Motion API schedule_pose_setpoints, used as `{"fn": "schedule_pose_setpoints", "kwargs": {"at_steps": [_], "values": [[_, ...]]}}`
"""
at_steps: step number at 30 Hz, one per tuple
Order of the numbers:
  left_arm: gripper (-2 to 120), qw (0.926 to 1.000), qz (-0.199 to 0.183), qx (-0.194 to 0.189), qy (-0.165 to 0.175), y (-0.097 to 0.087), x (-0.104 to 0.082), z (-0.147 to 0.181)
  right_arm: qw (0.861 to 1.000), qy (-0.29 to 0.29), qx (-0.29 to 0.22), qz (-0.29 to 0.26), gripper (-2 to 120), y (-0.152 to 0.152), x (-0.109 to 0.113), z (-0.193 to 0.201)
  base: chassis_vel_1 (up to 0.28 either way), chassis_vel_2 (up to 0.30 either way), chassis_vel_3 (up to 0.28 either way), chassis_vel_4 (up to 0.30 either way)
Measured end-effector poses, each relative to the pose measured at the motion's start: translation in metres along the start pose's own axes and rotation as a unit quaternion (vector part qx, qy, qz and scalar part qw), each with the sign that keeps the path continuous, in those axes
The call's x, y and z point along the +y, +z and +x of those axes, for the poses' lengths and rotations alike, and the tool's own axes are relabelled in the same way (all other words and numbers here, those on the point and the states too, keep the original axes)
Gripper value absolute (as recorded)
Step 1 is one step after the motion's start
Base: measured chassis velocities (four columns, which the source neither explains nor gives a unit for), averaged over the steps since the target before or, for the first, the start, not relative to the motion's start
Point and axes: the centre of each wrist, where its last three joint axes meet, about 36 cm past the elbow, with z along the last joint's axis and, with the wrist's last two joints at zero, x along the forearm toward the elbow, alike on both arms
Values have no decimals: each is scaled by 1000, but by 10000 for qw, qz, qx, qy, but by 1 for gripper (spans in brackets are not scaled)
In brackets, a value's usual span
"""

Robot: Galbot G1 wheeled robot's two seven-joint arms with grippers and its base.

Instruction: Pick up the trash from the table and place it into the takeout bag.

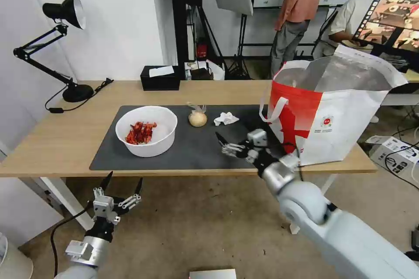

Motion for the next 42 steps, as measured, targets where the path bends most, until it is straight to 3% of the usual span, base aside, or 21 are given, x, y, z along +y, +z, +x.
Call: {"fn": "schedule_pose_setpoints", "kwargs": {"at_steps": [8,15,27,42], "values": [[100,10000,-21,77,-46,5,3,2,9955,790,480,194,100,-12,0,-58,0,0,0,0],[100,10000,-10,46,-59,1,2,4,9863,1297,1017,-63,100,-22,-9,-112,0,0,0,0],[100,9999,12,71,-81,-1,1,10,9783,1471,1461,1,100,-4,-19,-161,0,0,0,0],[100,10000,-7,42,-30,1,3,3,9738,1426,1770,35,100,16,-27,-183,0,0,0,0]]}}
